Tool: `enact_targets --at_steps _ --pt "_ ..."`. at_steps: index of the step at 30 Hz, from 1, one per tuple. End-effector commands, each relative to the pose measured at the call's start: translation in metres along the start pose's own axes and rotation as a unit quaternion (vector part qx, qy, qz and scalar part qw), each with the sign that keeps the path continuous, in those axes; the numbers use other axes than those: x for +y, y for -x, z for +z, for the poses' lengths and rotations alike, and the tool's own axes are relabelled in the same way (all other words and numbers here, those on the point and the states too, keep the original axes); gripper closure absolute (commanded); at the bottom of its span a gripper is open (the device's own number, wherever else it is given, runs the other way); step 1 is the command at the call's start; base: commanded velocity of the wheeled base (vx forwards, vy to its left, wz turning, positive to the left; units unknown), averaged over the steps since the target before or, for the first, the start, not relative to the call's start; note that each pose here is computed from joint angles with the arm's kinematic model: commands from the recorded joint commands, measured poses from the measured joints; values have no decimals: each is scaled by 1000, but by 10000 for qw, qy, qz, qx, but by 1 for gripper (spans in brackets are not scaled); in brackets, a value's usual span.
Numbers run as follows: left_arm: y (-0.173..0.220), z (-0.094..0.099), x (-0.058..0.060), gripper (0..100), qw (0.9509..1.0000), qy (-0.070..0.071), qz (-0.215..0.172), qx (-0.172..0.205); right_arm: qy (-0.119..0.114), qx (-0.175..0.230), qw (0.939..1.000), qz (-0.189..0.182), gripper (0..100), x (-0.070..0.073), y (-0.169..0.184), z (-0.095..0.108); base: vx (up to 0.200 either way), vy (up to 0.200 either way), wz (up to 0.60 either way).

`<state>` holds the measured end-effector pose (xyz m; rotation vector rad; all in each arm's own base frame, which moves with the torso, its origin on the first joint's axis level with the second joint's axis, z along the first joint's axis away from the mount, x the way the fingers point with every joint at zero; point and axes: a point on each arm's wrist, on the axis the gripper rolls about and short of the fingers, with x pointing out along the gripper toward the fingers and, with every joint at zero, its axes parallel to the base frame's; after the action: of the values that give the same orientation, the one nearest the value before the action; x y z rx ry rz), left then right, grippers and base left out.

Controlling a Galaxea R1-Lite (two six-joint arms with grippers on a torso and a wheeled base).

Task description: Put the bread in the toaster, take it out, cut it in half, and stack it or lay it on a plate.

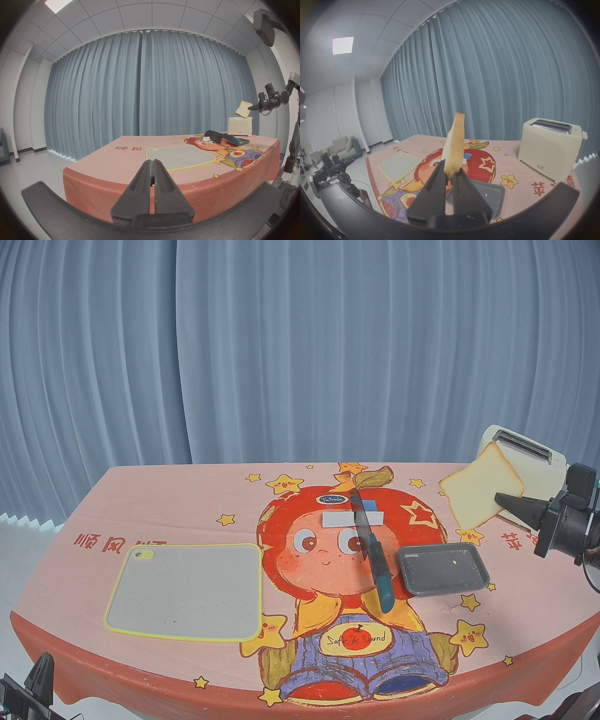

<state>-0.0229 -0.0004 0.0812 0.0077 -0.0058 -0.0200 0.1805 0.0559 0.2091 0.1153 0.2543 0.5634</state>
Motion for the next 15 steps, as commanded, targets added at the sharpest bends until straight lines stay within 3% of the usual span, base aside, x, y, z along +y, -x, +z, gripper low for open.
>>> enact_targets --at_steps 1,4,15 --pt "0 -5 0 100 10000 0 0 6 2 247 9997 13 100 0 -11 -9 0 0 0" --pt "0 -5 0 100 10000 0 0 6 123 194 9997 14 100 0 -9 -7 0 0 0" --pt "0 -5 0 100 10000 8 8 6 211 42 9998 36 100 4 0 -3 0 0 0"
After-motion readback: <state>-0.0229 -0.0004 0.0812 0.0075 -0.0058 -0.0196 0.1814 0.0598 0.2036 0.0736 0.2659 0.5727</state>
